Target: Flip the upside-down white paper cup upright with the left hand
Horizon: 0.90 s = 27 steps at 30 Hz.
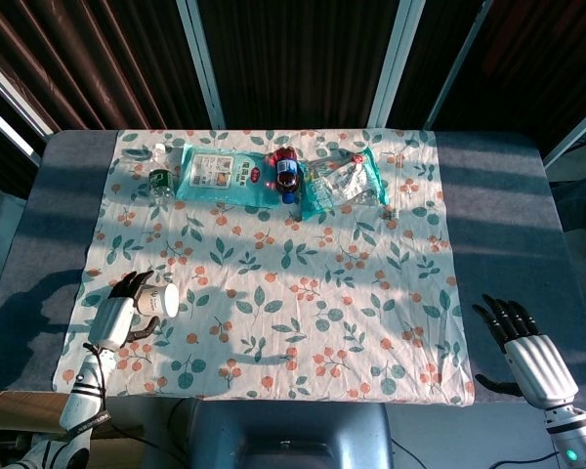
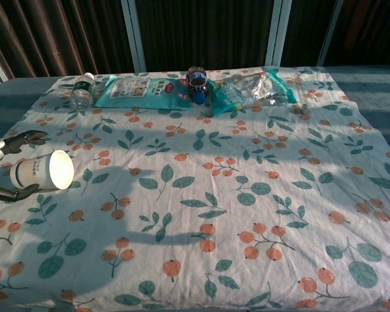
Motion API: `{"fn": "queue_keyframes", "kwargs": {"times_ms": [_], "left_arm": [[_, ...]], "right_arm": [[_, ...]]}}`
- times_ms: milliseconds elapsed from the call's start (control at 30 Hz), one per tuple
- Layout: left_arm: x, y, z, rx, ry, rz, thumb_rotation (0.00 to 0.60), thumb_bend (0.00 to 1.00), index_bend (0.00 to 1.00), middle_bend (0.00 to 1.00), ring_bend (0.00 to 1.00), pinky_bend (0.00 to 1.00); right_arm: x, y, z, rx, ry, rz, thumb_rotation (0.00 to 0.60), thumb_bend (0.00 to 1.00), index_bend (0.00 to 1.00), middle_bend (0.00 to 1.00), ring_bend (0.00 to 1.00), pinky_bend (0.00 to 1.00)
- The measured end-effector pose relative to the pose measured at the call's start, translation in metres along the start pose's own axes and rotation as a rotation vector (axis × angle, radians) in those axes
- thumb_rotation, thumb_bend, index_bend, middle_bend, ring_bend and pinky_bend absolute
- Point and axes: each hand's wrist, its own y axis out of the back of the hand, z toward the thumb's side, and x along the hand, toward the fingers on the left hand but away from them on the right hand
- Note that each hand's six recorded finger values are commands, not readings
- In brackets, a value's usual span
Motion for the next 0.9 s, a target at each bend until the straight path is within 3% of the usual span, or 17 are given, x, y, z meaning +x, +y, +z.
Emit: {"fn": "queue_keyframes", "kwargs": {"times_ms": [200, 467, 567, 800, 900], "left_arm": [[-0.001, -0.002, 0.013, 0.096, -0.014, -0.071, 0.600, 0.36, 0.11, 0.11, 0.04, 0.12], [0.010, -0.010, 0.028, 0.184, -0.020, -0.078, 0.600, 0.36, 0.14, 0.16, 0.10, 0.12], [0.015, -0.014, 0.034, 0.191, -0.017, -0.066, 0.600, 0.36, 0.18, 0.23, 0.18, 0.13], [0.020, -0.007, 0.040, 0.185, -0.027, 0.029, 0.600, 0.36, 0.34, 0.46, 0.43, 0.28], [0.020, -0.003, 0.043, 0.168, -0.042, 0.062, 0.600, 0.36, 0.38, 0.50, 0.47, 0.31]], "right_arm": [[0.000, -0.001, 0.000, 0.000, 0.002, 0.005, 0.600, 0.18, 0.00, 0.00, 0.00, 0.14], [0.000, 0.000, 0.000, -0.003, 0.004, 0.006, 0.600, 0.18, 0.00, 0.00, 0.00, 0.14], [0.001, 0.000, 0.001, -0.004, 0.006, 0.007, 0.600, 0.18, 0.00, 0.00, 0.00, 0.14], [0.001, 0.000, 0.001, -0.006, 0.009, 0.005, 0.600, 0.18, 0.00, 0.00, 0.00, 0.14], [0.001, 0.000, 0.001, -0.005, 0.009, 0.007, 0.600, 0.18, 0.00, 0.00, 0.00, 0.14]]}}
